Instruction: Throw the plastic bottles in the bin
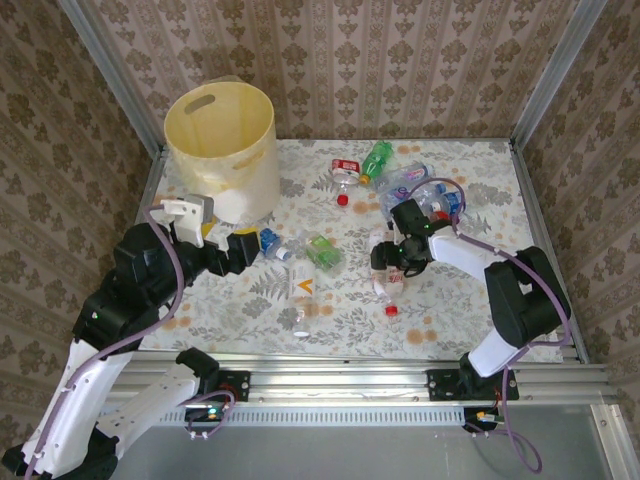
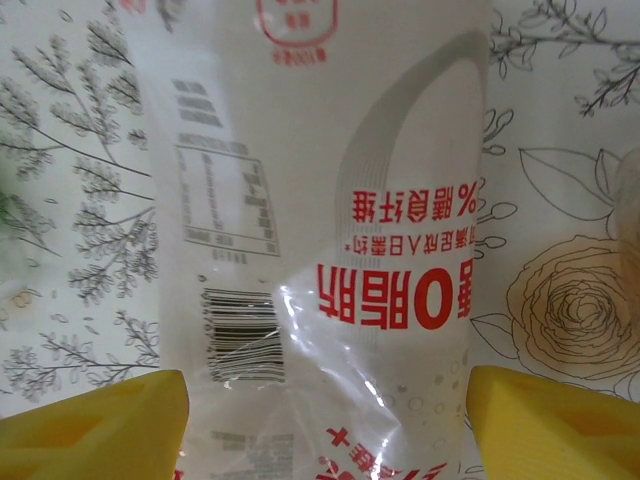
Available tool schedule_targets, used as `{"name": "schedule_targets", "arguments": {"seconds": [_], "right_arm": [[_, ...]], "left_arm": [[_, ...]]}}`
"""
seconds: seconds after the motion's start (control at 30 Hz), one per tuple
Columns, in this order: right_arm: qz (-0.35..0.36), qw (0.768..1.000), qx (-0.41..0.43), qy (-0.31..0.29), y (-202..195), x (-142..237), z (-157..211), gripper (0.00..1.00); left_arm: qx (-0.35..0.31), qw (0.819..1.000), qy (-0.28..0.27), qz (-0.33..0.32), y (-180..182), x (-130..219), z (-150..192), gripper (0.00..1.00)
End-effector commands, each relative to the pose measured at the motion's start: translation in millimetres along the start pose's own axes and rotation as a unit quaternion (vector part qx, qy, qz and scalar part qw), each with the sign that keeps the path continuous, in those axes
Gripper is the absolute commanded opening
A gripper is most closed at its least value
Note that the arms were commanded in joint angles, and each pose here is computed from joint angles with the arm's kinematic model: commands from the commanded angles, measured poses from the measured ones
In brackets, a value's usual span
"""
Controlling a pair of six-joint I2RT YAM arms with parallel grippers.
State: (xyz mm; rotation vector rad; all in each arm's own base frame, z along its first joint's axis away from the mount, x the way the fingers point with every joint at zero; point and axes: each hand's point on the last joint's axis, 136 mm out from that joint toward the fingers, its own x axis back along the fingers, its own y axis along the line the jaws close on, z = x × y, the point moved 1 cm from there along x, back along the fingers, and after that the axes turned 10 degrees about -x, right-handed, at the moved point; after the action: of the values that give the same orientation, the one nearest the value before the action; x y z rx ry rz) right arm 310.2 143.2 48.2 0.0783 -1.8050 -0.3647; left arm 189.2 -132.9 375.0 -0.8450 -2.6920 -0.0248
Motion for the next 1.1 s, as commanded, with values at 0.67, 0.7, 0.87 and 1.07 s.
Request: {"name": "schedule_targets", "arguments": {"seconds": [0.67, 0.7, 0.87, 1.07], "right_arm": [[-0.007, 1.0, 0.018, 0.017, 4, -16, 13, 0.46], [-0.009, 1.0, 0.021, 0.018, 5, -16, 14, 0.43], [-0.028, 0.999, 0.022, 0.006, 11, -7, 13, 0.34], [-0.057, 0.998, 0.032, -0.015, 23, 13, 9, 0.3]], "left_arm": [[-0.004, 1.0, -0.013, -0.005, 1, -3, -2, 1.0], [-0.003, 1.0, -0.013, -0.005, 1, -3, -2, 1.0], [0.001, 1.0, -0.016, 0.001, -1, -6, -2, 1.0], [0.011, 0.999, -0.022, 0.034, -11, -18, -4, 1.0]]}}
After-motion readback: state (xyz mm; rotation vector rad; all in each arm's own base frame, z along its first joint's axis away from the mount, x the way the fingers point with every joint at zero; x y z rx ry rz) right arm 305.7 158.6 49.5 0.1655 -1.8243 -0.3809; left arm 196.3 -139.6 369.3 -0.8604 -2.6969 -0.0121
